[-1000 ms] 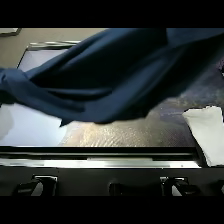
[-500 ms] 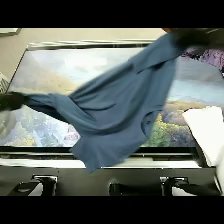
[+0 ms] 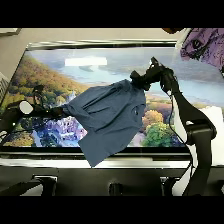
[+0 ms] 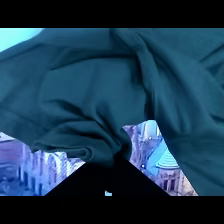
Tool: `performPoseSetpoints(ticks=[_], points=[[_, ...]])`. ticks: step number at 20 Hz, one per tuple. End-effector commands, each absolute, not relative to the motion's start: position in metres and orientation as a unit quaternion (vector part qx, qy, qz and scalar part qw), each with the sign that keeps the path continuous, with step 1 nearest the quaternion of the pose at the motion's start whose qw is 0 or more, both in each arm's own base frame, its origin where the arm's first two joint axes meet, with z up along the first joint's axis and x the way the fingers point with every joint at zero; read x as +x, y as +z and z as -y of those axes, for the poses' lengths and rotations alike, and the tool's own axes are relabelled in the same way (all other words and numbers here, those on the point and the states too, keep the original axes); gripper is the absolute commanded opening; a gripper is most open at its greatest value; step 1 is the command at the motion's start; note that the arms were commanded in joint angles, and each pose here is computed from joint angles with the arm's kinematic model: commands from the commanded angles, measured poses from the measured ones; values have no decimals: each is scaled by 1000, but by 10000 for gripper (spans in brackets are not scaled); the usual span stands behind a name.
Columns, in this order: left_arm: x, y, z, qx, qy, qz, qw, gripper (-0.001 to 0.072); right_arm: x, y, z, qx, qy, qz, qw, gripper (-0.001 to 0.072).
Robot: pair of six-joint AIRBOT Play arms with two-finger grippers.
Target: Fold the clothes and pants, and hang the long-sleeved shirts on hangers.
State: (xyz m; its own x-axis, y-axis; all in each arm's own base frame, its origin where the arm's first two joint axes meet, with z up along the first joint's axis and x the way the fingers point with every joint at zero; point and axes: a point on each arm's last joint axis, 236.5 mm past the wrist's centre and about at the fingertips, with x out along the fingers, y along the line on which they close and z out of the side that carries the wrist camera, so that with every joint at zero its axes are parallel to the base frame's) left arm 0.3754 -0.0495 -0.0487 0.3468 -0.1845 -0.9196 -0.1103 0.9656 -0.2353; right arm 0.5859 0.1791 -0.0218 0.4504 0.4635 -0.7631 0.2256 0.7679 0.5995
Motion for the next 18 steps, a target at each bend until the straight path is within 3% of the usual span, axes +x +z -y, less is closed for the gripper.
performPoseSetpoints(ticks=[1,5,9,18], points=[[373,-63,51,-128,-21,-583,802,15,563,-16,-162,303,99,-557,767,340],[371,-64,51,-128,-22,-588,799,16,511,47,-84,235,131,-584,766,375],[361,-67,52,-127,-23,-605,786,16,450,59,-38,264,99,-595,752,376],[356,-68,53,-126,-24,-614,779,16,254,-49,-174,337,120,-670,650,427]])
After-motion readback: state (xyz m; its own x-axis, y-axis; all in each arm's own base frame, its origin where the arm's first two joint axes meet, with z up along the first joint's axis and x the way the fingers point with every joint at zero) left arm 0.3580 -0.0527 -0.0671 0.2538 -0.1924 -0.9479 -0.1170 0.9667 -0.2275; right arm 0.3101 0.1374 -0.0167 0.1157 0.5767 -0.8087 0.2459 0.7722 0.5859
